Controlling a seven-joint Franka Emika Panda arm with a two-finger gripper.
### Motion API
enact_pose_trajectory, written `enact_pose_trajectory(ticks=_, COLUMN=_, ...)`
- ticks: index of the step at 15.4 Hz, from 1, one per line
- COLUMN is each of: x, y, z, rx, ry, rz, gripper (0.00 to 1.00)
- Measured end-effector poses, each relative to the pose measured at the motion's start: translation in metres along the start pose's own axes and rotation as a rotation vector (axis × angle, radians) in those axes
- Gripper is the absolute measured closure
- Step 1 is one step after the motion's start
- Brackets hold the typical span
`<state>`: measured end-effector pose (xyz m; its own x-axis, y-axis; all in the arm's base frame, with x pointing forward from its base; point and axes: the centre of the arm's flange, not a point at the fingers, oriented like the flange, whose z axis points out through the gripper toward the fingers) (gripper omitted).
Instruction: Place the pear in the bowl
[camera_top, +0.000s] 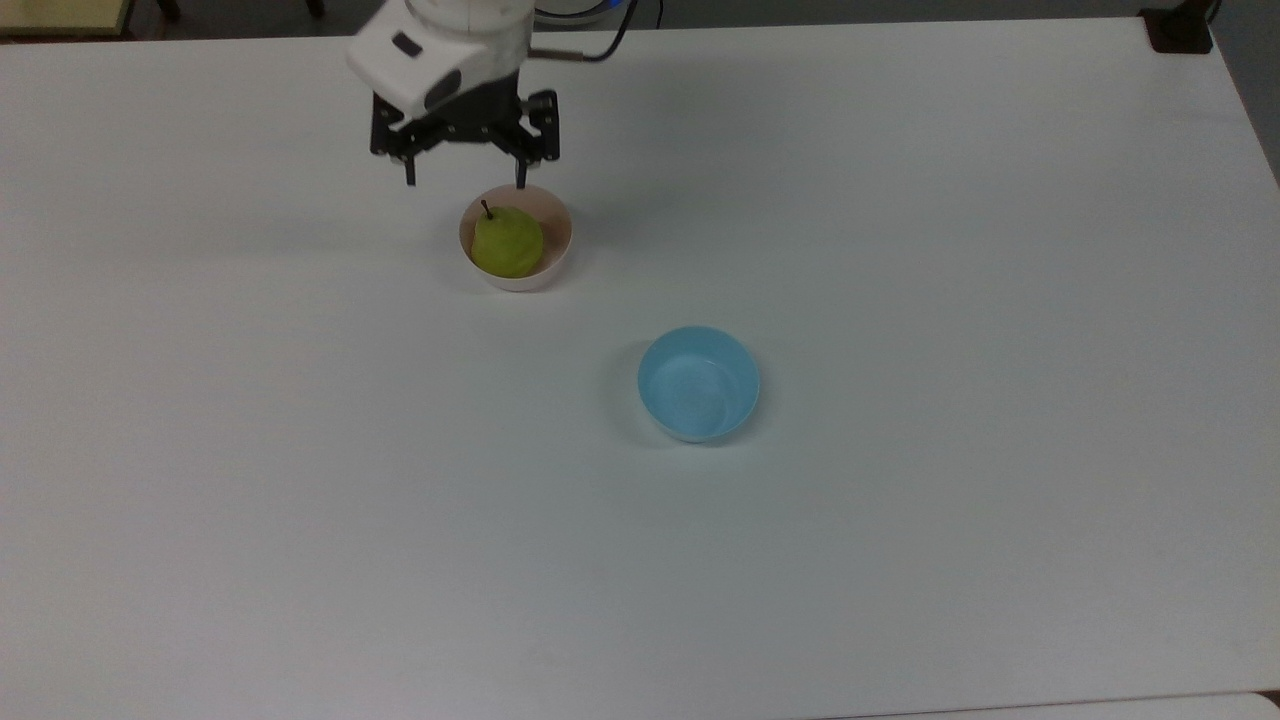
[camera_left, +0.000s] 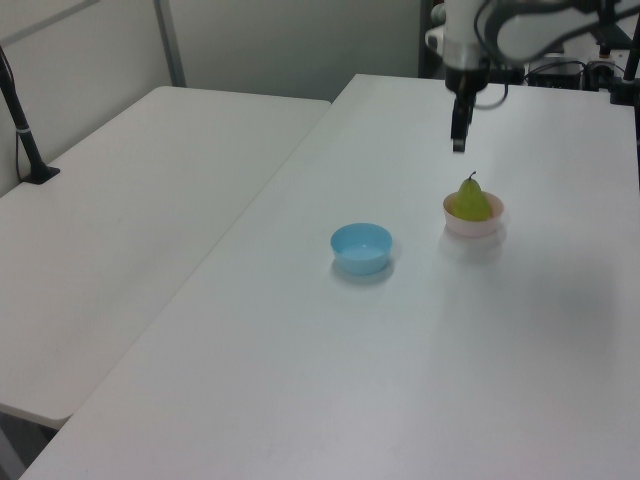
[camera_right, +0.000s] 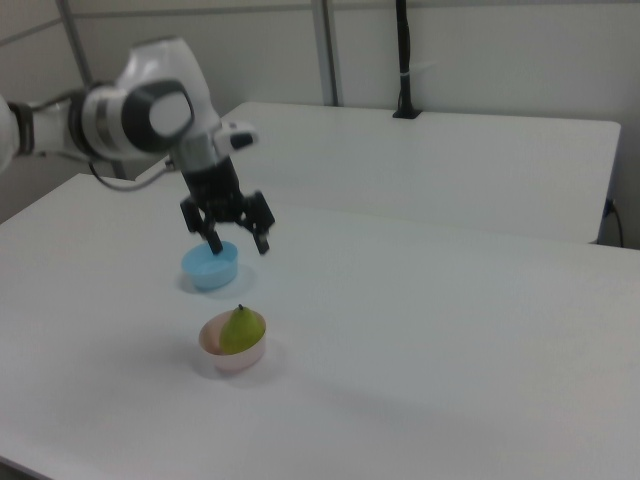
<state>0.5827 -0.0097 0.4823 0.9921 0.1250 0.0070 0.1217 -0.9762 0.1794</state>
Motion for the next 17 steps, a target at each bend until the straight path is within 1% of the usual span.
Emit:
enact_pose_trajectory(ticks=4, x=0.0, y=0.008, z=-0.068, rx=-0.006, ry=-0.031, rz=0.022, gripper=0.0)
enact_pose_trajectory(ticks=6, x=-0.004, y=0.003, z=-0.09, rx=-0.005, ry=-0.056, rz=0.023, gripper=0.0)
enact_pose_trajectory(ticks=7, x=-0.005, y=0.001, z=-0.099, rx=0.009, ry=-0.064, rz=0.03, gripper=0.0)
enact_pose_trajectory(ticks=8, x=-0.006, y=-0.002, z=-0.106, rx=0.052, ry=-0.062, rz=0.04, gripper=0.0)
enact_pose_trajectory(ticks=9, x=-0.006, y=-0.005, z=-0.115, rx=0.144, ry=-0.043, rz=0.058, gripper=0.0)
enact_pose_trajectory(ticks=10, x=-0.005, y=-0.004, z=-0.118, rx=0.2, ry=-0.025, rz=0.076, gripper=0.0)
enact_pose_trajectory(ticks=11, x=-0.004, y=0.002, z=-0.12, rx=0.236, ry=-0.002, rz=0.096, gripper=0.0)
enact_pose_trajectory(ticks=13, x=0.0, y=0.014, z=-0.121, rx=0.267, ry=0.046, rz=0.125, gripper=0.0)
enact_pose_trajectory(ticks=15, x=0.002, y=0.015, z=-0.122, rx=0.268, ry=0.065, rz=0.124, gripper=0.0)
enact_pose_trajectory(ticks=17, x=0.002, y=0.015, z=-0.122, rx=0.268, ry=0.064, rz=0.122, gripper=0.0)
